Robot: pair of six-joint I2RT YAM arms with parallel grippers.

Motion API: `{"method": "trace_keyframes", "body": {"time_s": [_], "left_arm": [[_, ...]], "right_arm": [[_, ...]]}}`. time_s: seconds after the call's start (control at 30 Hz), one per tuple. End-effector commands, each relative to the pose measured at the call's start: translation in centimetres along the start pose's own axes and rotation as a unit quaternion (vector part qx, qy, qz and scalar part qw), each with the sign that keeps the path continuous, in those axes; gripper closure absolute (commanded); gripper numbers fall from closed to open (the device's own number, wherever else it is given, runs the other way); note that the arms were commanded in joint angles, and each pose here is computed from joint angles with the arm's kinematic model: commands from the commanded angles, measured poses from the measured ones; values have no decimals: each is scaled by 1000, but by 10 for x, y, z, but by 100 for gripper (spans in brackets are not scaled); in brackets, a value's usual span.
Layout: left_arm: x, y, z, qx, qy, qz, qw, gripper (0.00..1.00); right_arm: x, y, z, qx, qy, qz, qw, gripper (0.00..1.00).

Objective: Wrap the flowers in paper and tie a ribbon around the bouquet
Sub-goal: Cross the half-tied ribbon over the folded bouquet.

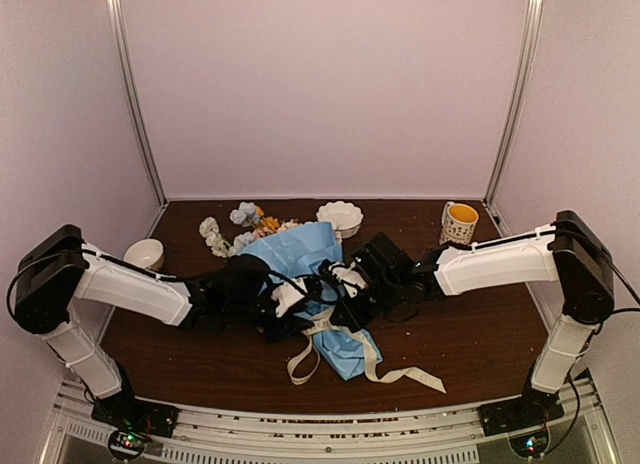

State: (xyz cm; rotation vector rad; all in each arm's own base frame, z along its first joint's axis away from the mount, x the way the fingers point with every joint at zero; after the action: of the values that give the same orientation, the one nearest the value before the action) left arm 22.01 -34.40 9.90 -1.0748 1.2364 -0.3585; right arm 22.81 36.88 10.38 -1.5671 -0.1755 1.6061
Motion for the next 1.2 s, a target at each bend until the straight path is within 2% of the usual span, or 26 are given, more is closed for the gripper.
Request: {"method": "trace_keyframes", "body": {"time_s": [0.0,0.07,0.1,0.17,0.2,0.3,0.43,0.6,0.8,1.17], "left_arm": [[-5,-20,-11,17,33,-38,999,56],[9,-12,-8,28,11,11,999,58],[17,-8,-3,29,-7,34,999,62],[27,-5,5,26,-32,62,997,78],[30,-2,5,25,-33,70,997,80],[31,-2,-1,23,-13,69,997,83],[27,-6,-4,13,-2,62,998,100],[10,-26,-5,-4,-7,5,1000,100],[-3,-40,-12,-9,13,-32,999,100],[4,-27,-21,-18,53,-1,998,98]], "right_arm": [[4,8,-1,19,-8,6,1000,100],[4,9,0,24,-11,5,1000,99],[5,10,0,25,-12,6,1000,99],[5,11,0,27,-12,6,1000,99],[5,11,0,28,-13,6,1000,99],[4,13,1,30,-14,3,999,98],[5,10,-2,42,-7,-4,999,98],[11,2,-2,65,-13,-25,998,99],[14,-5,-2,74,-20,-40,996,100],[18,-17,-3,86,-23,-66,994,100]]}}
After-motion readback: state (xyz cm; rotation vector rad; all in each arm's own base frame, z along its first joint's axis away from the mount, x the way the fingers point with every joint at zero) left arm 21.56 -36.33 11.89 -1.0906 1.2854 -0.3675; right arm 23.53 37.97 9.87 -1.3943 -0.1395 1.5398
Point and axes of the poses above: each gripper's point midway between its finger pads, its own x axis out along the fingers, its own z axis along the line the jaws close on, y = z × x, the point moved 3 cm from there along -x, back along the fingers, and after that the axes turned 14 degrees about -x, right-handed, at the moved point
